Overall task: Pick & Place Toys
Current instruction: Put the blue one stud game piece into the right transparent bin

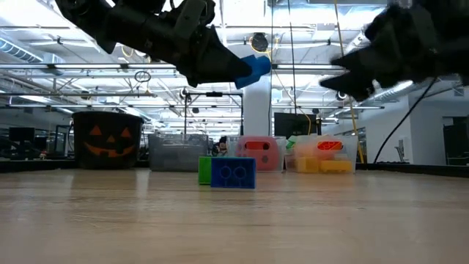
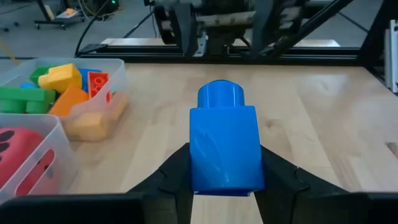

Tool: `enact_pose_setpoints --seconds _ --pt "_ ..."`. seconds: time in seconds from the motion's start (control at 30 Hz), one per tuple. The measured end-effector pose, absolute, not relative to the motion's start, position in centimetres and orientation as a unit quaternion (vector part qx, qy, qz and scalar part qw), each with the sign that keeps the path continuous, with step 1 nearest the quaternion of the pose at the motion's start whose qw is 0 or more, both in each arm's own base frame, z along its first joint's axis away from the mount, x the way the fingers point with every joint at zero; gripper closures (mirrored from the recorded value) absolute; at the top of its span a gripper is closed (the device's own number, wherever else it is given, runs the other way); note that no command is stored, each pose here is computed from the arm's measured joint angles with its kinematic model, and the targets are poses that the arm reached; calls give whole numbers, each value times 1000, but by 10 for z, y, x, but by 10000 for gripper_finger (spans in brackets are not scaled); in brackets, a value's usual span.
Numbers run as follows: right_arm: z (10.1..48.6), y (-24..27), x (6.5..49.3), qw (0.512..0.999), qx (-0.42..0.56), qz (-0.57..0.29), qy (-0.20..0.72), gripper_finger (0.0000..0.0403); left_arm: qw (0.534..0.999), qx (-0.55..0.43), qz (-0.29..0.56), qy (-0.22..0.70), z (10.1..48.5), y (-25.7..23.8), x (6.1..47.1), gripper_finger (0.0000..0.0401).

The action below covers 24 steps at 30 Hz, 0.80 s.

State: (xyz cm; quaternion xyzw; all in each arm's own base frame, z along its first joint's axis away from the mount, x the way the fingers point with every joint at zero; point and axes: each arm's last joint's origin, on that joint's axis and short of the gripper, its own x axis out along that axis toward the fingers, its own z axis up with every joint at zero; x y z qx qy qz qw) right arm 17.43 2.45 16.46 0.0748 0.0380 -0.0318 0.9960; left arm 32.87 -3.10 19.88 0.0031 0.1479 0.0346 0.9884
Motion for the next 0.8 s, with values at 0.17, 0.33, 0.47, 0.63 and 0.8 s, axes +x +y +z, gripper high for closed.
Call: enact_pose_setpoints --seconds 0.17,0.33,0.47,0.63,0.8 --pt "170 31 215 995 68 -53 59 58 989 9 26 148 199 -36 328 272" --pt "177 37 253 995 68 -53 49 47 988 8 15 152 198 -38 328 272" --pt "178 41 278 997 50 -9 52 56 988 7 -1 157 198 -39 328 272" --pt "179 39 296 997 52 18 45 76 986 7 -1 165 196 -39 327 272" --pt "173 34 298 997 55 6 58 119 986 7 -1 165 196 -39 327 272"
